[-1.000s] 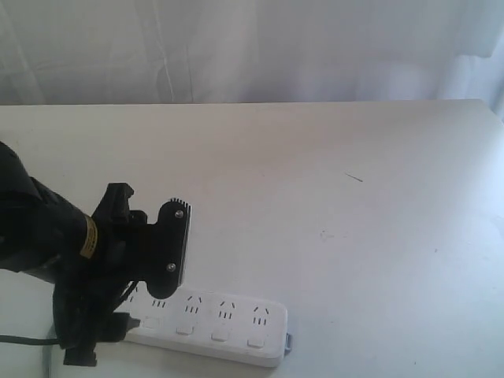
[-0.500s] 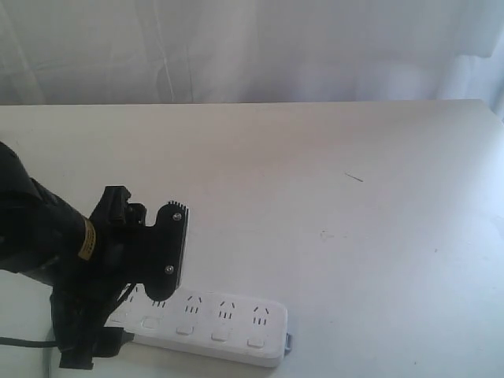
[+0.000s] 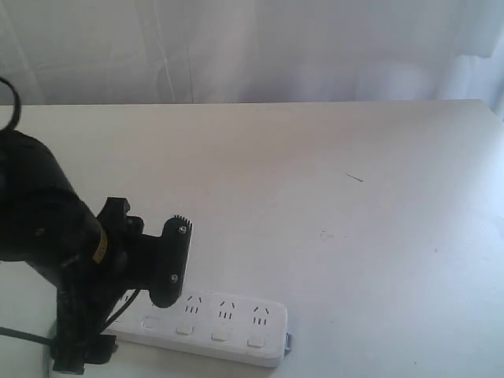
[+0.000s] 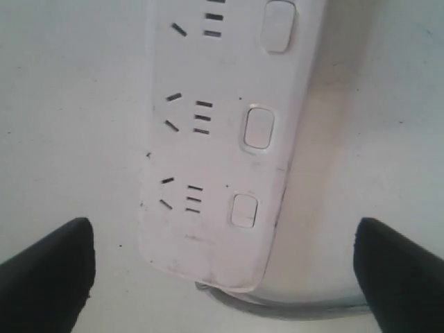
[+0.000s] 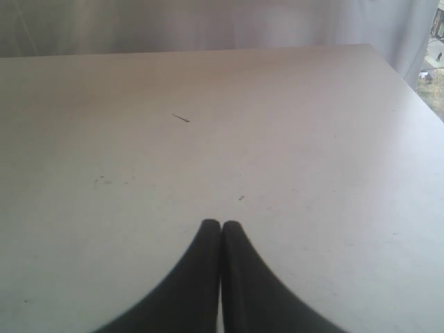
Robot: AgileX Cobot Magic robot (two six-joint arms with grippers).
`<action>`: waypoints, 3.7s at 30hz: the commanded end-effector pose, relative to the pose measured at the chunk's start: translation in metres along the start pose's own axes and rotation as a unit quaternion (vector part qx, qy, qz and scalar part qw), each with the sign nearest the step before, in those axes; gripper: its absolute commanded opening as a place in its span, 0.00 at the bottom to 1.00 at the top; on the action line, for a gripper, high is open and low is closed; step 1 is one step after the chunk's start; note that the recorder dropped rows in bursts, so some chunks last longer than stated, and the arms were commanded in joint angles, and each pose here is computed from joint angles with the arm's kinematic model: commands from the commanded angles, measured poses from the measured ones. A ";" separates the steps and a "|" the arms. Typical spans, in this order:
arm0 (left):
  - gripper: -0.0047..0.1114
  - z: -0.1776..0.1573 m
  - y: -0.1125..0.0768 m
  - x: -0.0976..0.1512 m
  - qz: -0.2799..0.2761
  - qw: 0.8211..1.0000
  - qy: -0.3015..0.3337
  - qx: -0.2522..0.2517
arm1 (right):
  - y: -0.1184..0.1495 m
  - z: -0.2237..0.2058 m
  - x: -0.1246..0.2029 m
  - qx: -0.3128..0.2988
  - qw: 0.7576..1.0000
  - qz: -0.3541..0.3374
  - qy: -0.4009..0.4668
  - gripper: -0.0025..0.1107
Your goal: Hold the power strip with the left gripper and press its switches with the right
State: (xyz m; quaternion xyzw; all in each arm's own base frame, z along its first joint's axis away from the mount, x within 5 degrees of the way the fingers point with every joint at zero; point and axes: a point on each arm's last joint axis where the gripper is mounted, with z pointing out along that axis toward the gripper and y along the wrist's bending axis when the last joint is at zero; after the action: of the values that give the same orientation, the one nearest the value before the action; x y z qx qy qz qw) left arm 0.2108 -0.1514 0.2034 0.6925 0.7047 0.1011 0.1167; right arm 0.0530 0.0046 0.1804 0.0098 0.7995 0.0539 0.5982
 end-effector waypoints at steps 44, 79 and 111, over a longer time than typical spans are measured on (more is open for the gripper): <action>0.94 0.055 0.008 -0.019 0.047 0.994 0.050 0.083 | 0.000 0.000 -0.001 0.001 1.000 -0.001 -0.008 0.02; 0.94 0.076 -0.001 0.017 0.122 0.984 0.003 0.130 | 0.000 0.000 -0.001 0.001 1.000 -0.001 -0.008 0.02; 0.04 0.070 0.033 -0.007 -0.051 0.994 -0.093 0.004 | 0.000 0.000 -0.001 0.001 1.000 -0.001 -0.008 0.02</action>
State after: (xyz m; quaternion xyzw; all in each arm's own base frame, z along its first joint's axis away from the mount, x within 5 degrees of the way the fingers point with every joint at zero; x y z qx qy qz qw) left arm 0.2521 -0.1519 0.1502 0.6783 0.7202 0.0223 0.1440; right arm 0.0530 0.0046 0.1804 0.0098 0.7995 0.0539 0.5982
